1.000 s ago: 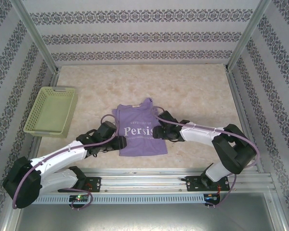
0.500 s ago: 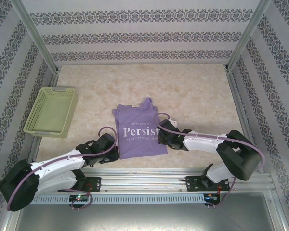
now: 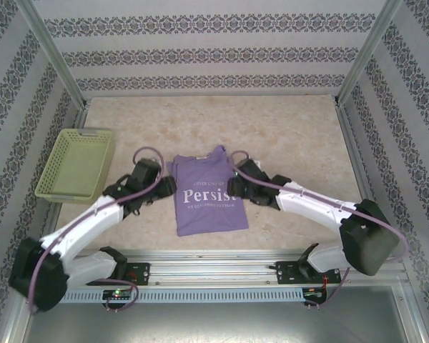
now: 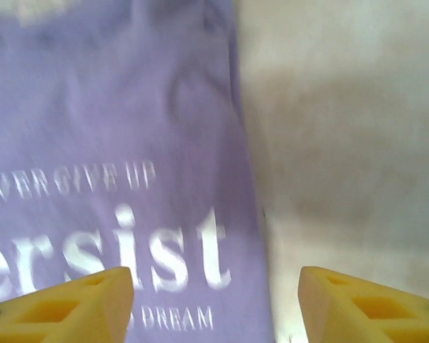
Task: Fold the inside-out t-shirt
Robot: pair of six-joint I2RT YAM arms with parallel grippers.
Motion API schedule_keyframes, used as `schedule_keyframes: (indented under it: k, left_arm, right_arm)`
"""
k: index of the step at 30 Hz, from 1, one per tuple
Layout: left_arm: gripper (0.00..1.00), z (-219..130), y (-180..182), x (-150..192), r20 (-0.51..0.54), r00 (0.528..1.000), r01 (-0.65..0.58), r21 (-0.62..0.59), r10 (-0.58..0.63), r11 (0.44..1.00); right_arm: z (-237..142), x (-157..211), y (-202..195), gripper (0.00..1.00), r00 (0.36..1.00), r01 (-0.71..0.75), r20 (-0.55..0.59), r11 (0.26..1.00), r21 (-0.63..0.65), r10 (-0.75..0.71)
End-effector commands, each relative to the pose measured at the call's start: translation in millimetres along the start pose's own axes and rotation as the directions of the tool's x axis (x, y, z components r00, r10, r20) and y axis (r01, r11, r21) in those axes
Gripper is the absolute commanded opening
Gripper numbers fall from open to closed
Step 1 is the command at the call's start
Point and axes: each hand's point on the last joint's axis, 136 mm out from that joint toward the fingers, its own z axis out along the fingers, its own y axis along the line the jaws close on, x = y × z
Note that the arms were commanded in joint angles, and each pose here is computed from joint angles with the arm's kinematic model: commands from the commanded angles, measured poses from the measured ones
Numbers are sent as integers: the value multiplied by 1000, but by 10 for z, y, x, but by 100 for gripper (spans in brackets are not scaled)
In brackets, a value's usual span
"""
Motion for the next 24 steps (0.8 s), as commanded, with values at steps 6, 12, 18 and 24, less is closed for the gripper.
schedule_keyframes:
  k: [6, 12, 18, 24]
  left_arm:
    - [72, 805, -122, -481, -68, 996, 61, 28, -59, 998]
    - [73, 1181, -43, -481, -99, 992, 72, -15, -73, 997]
    - [61, 1455, 22, -388, -130, 989, 70, -16, -72, 997]
    - [43, 1617, -41, -243, -179, 982, 80, 58, -69, 995]
  right_arm:
    - [474, -645, 102, 80, 997, 14, -70, 998, -63, -19]
    - [925, -764, 111, 83, 991, -24, -137, 997, -73, 13]
    - [1338, -612, 206, 79, 973, -29, -231, 995, -94, 7]
    - [1549, -328, 435, 68, 954, -28, -300, 991, -130, -12]
